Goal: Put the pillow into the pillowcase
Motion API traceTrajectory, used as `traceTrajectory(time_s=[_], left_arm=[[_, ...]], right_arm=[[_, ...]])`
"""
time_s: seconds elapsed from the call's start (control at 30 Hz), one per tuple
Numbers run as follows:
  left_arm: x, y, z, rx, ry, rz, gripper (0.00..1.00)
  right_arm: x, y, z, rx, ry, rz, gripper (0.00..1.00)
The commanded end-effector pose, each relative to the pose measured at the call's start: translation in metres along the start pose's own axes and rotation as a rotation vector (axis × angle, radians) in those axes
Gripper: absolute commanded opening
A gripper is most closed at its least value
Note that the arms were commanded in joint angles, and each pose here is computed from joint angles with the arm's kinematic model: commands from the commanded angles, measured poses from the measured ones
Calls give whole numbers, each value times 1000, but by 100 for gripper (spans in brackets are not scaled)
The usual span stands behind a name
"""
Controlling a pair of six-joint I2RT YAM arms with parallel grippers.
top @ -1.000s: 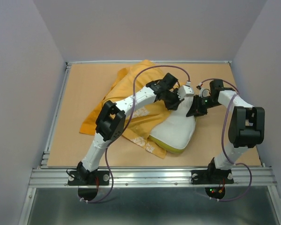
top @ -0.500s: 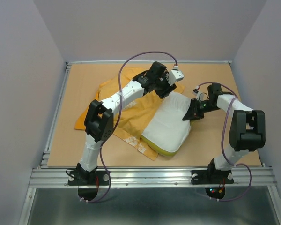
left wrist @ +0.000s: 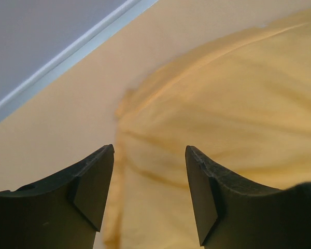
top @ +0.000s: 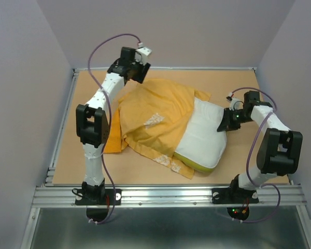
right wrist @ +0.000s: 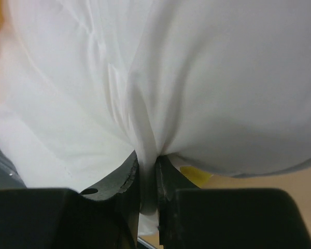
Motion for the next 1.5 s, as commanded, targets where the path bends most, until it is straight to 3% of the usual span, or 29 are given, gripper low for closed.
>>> traceTrajectory(time_s=[0.0, 0.13, 0.2, 0.47, 0.73, 0.93, 1.03, 1.17, 1.23, 1.33, 1.47], left_arm=[[64, 78, -3, 73, -21, -180, 69], [73, 117, 67, 181, 144, -215, 69], [74, 112, 104, 245, 209, -163, 69], [60, 78, 133, 402, 198, 4, 66], [51, 29, 149, 583, 180, 303, 66], [108, 22, 164, 474, 176, 215, 65], [151, 4, 180, 317, 152, 226, 66], [191, -14, 225, 47, 246, 272, 68], [203, -24, 248, -114, 286, 317, 70], [210, -47, 284, -241, 383, 366, 72], [200, -67, 301, -343, 396, 378, 77]], right_arm=[[28, -54, -22, 77, -4, 192, 0], [35, -69, -43, 114, -9, 244, 1], [37, -73, -52, 126, -17, 256, 0], [29, -93, -53, 138, 37, 295, 1], [31, -101, -52, 140, 62, 333, 0], [32, -99, -53, 139, 65, 325, 0], [31, -98, -50, 136, 71, 317, 0], [27, -98, -47, 126, 80, 301, 1], [26, -97, -48, 120, 77, 290, 1], [25, -97, -50, 111, 74, 286, 1], [26, -97, -54, 105, 67, 288, 1]])
Point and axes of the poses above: each gripper's point midway between its finger pads, its own x axis back along the fingers, its own y axis along the line the jaws close on, z = x × y, the point moved 2 cm from there along x, back along the fingers, and after that the axes turned 6 degrees about x, right-handed, at the moved point
